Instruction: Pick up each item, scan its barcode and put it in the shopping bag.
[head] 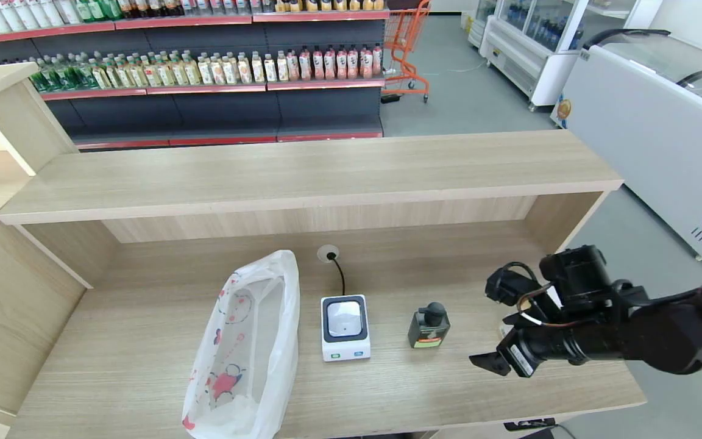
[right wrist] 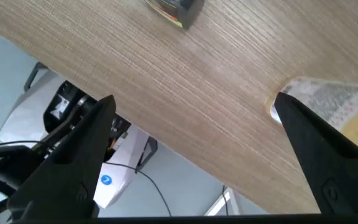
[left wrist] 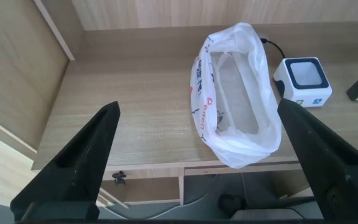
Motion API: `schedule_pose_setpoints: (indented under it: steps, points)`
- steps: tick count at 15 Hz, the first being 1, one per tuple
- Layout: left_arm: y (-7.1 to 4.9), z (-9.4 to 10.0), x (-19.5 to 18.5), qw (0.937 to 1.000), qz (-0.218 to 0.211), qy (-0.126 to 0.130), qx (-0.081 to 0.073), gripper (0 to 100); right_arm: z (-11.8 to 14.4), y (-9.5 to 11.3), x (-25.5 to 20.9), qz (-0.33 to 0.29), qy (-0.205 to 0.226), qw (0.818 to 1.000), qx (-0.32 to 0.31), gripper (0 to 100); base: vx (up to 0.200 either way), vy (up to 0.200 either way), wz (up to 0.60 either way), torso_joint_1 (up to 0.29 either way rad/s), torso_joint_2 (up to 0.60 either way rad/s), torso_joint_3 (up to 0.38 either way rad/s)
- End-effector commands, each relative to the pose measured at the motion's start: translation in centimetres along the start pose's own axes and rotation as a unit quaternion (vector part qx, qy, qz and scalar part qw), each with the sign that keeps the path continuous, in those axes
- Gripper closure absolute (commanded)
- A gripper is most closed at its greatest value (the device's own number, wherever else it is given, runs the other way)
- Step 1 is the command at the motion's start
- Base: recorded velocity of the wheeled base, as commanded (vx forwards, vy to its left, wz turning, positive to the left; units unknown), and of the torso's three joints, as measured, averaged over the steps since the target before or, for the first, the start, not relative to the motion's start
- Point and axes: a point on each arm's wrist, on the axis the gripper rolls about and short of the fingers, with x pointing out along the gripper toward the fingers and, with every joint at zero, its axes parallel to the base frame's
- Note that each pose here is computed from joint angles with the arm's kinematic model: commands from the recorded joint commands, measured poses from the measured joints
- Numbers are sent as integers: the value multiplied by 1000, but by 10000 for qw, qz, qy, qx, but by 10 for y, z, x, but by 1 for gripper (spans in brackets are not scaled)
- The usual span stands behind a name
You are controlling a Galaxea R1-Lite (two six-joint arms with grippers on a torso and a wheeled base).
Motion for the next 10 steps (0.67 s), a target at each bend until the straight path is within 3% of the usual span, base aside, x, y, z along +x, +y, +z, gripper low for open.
schedule_pose_setpoints:
  steps: [1,5,10]
  points:
    - [0,0,0,10000,-1,-3,0,0,4,5,41,190,98,9992,-338,0,0,0,0,0,0,0]
    - [0,0,0,10000,-1,-3,0,0,26,2,73,449,-314,9951,-825,0,0,0,0,0,0,0]
    - [0,0,0,10000,-1,-3,0,0,35,2,97,587,-478,9894,-1236,0,0,0,0,0,0,0]
